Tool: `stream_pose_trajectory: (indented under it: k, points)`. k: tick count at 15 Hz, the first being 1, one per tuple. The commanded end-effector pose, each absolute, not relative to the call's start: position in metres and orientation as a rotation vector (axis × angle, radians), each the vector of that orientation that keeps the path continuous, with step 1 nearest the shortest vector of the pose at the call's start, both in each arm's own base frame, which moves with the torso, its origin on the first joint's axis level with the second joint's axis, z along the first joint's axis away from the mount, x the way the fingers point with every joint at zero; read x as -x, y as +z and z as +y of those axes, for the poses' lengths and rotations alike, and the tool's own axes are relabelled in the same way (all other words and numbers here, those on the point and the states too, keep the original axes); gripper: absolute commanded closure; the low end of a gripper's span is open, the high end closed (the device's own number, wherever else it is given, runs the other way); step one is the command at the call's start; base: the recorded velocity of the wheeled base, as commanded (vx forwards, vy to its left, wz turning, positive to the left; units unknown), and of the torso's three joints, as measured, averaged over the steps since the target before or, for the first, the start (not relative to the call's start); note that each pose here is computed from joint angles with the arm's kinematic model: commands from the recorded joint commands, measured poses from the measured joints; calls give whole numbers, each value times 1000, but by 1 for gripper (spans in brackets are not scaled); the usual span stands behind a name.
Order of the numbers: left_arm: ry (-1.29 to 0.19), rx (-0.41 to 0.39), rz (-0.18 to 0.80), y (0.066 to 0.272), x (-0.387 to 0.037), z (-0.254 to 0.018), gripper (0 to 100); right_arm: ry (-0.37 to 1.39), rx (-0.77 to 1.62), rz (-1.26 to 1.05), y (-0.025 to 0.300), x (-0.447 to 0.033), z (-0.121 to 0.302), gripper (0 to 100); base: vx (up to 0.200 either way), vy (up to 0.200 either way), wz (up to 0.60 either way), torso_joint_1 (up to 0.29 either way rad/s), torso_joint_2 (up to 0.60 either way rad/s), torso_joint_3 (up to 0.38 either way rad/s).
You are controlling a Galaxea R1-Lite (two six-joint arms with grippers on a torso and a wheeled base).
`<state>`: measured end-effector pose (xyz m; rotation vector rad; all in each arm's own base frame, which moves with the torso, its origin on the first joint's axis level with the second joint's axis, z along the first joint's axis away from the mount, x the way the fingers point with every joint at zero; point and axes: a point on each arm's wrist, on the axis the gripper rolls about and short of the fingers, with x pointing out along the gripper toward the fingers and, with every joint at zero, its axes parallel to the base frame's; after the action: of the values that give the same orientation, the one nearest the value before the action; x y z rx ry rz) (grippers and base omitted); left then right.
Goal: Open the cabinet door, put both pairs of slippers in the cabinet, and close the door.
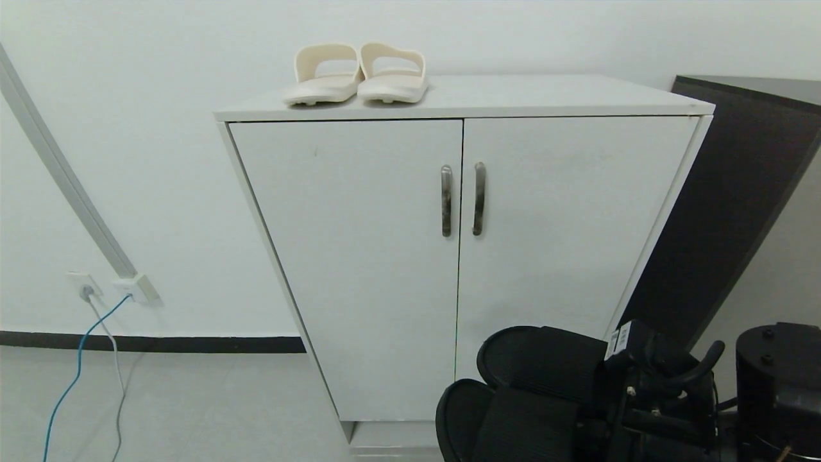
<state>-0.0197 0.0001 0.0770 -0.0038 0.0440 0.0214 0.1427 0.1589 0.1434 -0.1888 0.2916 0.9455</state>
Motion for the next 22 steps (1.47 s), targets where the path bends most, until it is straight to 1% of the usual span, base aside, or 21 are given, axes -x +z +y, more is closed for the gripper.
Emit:
stream_pose_trajectory:
  k: [1, 3, 5, 6, 7, 8, 9, 10, 11, 13, 14, 15, 16, 17, 20, 22]
  points:
    - [25, 5, 57, 77, 19, 0, 0, 950, 191, 297, 142, -142, 159, 100, 0, 0, 0, -2, 432, 422]
    - [38, -3, 29, 78, 20, 0, 0, 947, 190, 294, 143, -142, 159, 100, 0, 0, 0, 1, 101, 96]
    - [38, -36, 28, 81, 20, 0, 0, 950, 191, 295, 142, -142, 159, 100, 0, 0, 0, 0, 0, 0]
    - [32, -11, -3, 104, 21, 0, 0, 951, 192, 297, 142, -142, 160, 100, 0, 0, 0, 0, 0, 0]
    - [21, 42, -13, 127, 20, 0, 0, 954, 192, 298, 142, -141, 160, 100, 0, 0, 0, 0, 0, 0]
    - [-30, 32, 14, 134, 15, 0, 0, 960, 196, 298, 141, -140, 161, 100, 0, 0, 0, 0, 0, 0]
    - [-93, 18, 65, 134, 8, -1, 0, 968, 196, 295, 142, -139, 162, 100, 0, 0, 0, 0, 0, 0]
    - [-163, 24, 139, 135, -2, -3, 0, 969, 202, 293, 141, -139, 162, 100, 0, 0, 0, 0, 0, 0]
    - [-229, 33, 186, 139, -11, -5, 0, 970, 201, 292, 142, -139, 162, 100, 0, 0, 0, 0, 0, 0]
    - [-403, 39, 178, 155, -29, -9, 0, 961, 199, 282, 143, -139, 161, 100, 0, 0, 0, 2, 200, 120]
    - [-482, 37, 193, 165, -39, -11, 0, 957, 196, 275, 144, -139, 161, 100, 0, 0, 0, 7, 105, 36]
    - [-514, 36, 207, 170, -45, -12, 0, 957, 194, 271, 144, -139, 161, 100, 0, 0, 0, 2, 61, 36]
    - [-548, 37, 221, 188, -63, -15, 0, 956, 192, 265, 145, -139, 161, 100, 0, 0, 0, 0, 0, 0]
    - [-583, 36, 225, 198, -73, -18, 0, 957, 192, 263, 145, -139, 161, 100, 0, 0, 0, 0, 0, 0]
    - [-749, 17, 219, 226, -95, -38, 0, 959, 193, 266, 144, -139, 160, 100, 0, 0, 0, 0, 0, 0]
    - [-756, 5, 221, 240, -121, -49, 0, 957, 193, 268, 144, -139, 160, 100, 0, 0, 0, 0, 0, 0]
